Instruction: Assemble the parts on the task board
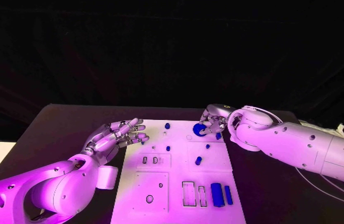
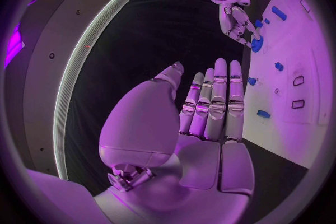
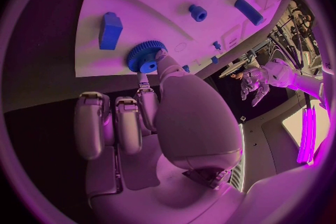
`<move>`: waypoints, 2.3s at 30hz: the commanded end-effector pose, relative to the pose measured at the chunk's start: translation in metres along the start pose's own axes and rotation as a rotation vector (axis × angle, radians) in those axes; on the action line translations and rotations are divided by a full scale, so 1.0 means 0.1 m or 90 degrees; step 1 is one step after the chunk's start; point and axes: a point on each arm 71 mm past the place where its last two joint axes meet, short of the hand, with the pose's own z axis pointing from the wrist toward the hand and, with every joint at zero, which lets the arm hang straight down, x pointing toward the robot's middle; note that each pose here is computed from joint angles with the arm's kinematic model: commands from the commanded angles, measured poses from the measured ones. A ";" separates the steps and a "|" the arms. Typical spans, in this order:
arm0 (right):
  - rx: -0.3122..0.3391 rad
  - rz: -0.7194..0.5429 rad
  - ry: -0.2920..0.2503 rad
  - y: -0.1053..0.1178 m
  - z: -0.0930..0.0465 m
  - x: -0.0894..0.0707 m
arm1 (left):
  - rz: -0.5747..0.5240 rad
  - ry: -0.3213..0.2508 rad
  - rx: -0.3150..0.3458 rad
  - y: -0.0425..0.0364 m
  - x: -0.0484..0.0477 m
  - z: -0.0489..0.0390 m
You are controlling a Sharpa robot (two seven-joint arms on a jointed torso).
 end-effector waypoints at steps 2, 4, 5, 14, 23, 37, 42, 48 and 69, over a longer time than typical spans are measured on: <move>-0.011 -0.042 -0.008 0.02 -0.01 0.04 | -0.007 0.013 0.003 -0.008 0.023 0.004; -0.016 -0.049 -0.017 0.03 -0.01 0.03 | -0.007 0.013 0.003 -0.008 0.023 0.004; -0.020 -0.053 -0.023 0.04 -0.02 0.03 | -0.007 0.013 0.003 -0.008 0.023 0.004; -0.073 -0.063 -0.084 0.24 -0.07 -0.01 | -0.007 0.014 0.002 -0.006 0.023 0.006; -0.129 -0.054 -0.126 0.55 -0.14 -0.04 | -0.007 0.013 0.002 -0.007 0.016 0.004; -0.197 -0.069 -0.152 1.12 -0.07 0.05 | -0.007 0.014 0.002 -0.006 0.013 0.007; -0.201 -0.072 -0.139 1.20 0.00 0.14 | -0.008 0.015 0.002 -0.004 0.020 0.011; -0.201 -0.077 -0.121 1.25 0.09 0.23 | -0.008 0.016 0.002 -0.003 0.021 0.014; -0.177 -0.100 -0.078 1.23 0.20 0.35 | -0.008 0.017 0.001 -0.001 0.028 0.014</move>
